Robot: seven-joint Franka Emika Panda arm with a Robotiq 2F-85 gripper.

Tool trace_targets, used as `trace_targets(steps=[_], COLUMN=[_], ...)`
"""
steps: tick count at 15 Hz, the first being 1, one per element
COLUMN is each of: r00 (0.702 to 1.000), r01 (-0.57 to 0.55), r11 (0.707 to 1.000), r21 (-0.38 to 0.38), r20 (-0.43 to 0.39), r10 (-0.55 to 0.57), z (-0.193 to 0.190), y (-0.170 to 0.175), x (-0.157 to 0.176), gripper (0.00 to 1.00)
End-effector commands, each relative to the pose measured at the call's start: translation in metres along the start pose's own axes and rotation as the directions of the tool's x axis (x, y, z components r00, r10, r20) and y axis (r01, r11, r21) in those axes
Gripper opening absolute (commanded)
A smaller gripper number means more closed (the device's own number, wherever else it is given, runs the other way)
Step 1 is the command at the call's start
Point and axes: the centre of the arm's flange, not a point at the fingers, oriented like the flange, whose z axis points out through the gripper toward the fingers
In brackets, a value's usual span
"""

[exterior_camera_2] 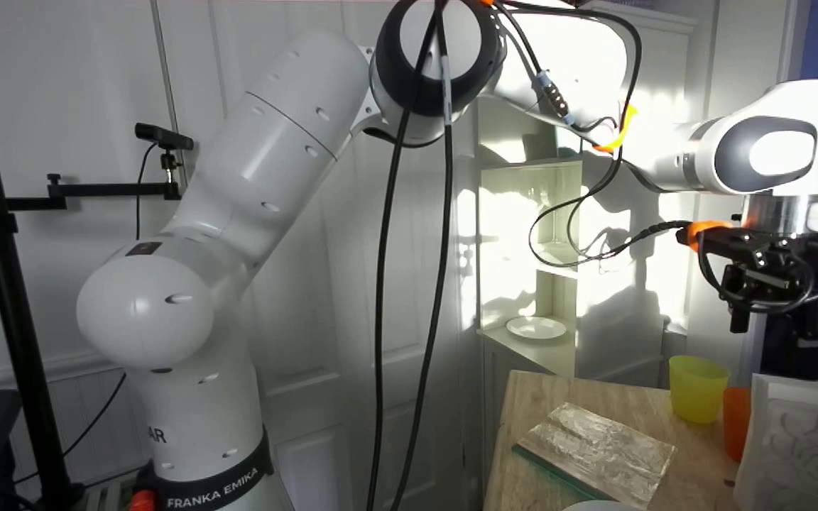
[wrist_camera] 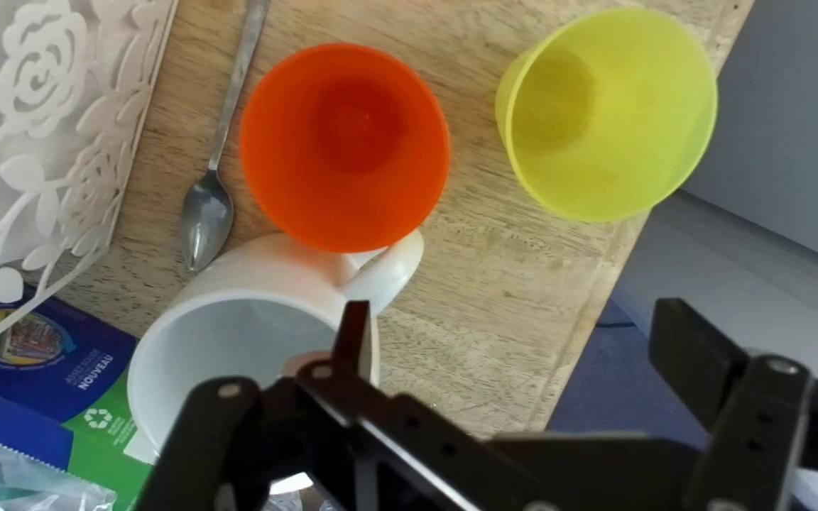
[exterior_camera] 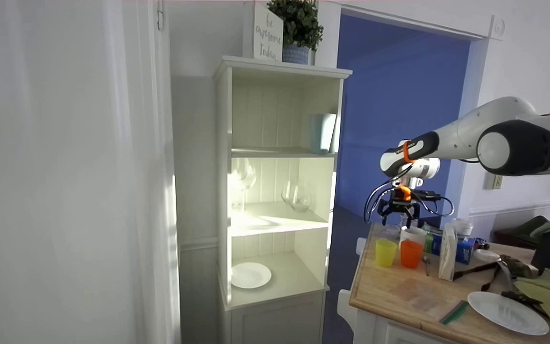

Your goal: Put the white cup on the white plate

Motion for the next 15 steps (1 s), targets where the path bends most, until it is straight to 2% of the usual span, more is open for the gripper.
trace_targets(steps=[1,9,14,15], r00=[0.998,0.992,0.988,0.988], r01=[-0.045,-0.096,-0.121,-0.126], r11=[0.999,0.994,0.991,0.99], r21=[-0.01,-0.06,-0.06,-0.054], r20=[-0.034,-0.092,-0.106,-0.096], r10=[0.044,0.09,0.114,0.121], z=[0.013,0.032,0.038,0.042], y=[0.001,0.009,0.012,0.011], x=[0.021,0.035,0.045,0.046], gripper=[1.0,1.0,1.0,0.96])
